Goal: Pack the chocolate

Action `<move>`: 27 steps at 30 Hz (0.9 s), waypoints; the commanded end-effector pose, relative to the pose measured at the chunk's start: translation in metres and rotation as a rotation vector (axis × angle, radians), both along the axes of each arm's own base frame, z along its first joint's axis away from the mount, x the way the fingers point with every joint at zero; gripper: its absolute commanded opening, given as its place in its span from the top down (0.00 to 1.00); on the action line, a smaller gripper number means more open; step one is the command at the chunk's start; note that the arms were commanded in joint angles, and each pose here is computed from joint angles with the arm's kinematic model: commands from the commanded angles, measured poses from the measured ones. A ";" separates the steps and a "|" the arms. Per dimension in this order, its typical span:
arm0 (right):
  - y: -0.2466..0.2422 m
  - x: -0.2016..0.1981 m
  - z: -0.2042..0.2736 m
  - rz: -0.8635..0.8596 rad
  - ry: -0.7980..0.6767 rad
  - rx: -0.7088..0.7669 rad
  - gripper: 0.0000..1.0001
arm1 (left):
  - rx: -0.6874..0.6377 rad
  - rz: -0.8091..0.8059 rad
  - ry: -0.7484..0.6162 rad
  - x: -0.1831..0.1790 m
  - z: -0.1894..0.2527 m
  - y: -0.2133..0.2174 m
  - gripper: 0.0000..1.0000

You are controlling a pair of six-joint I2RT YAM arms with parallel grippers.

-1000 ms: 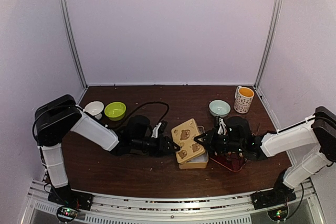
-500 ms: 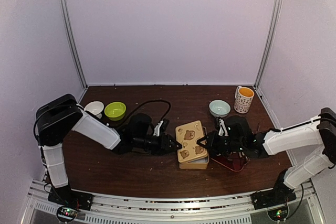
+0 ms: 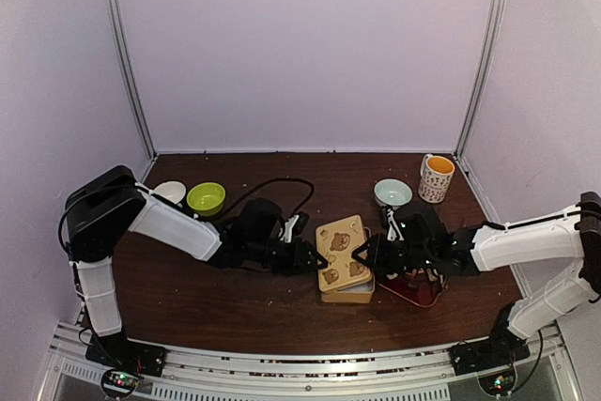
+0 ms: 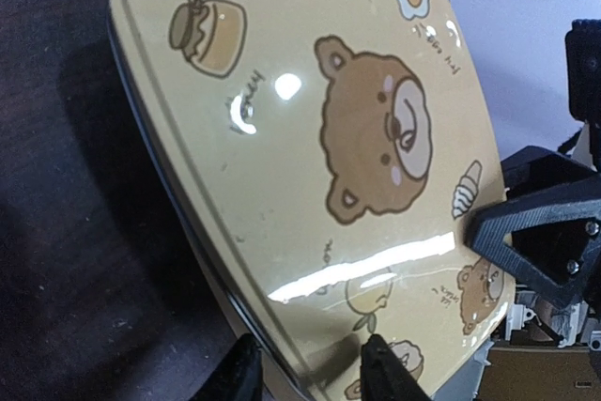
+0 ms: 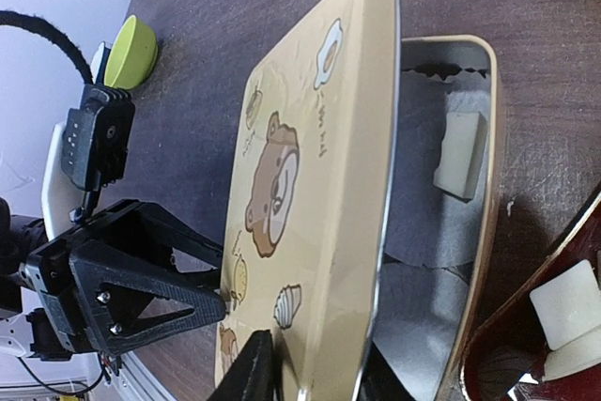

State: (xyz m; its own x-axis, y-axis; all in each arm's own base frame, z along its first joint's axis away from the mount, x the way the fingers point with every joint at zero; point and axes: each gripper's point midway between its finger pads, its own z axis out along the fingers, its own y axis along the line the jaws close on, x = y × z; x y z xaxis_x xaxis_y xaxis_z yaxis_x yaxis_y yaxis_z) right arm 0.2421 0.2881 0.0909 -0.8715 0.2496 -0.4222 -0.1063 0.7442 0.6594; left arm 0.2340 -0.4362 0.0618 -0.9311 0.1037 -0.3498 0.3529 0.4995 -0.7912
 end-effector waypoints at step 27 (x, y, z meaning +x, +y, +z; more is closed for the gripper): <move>-0.039 -0.028 -0.018 0.027 -0.012 -0.326 0.57 | 0.040 -0.041 -0.062 -0.001 0.002 -0.011 0.64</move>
State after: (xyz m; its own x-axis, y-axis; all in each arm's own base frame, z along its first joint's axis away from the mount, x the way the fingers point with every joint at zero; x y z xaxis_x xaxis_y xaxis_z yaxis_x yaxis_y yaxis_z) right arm 0.2186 0.2649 0.0781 -0.8673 0.1043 -0.4867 -0.1505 0.8771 0.4561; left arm 0.2319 -0.4404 0.0613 -0.9172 0.1415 -0.3726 0.3888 0.5225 -0.7588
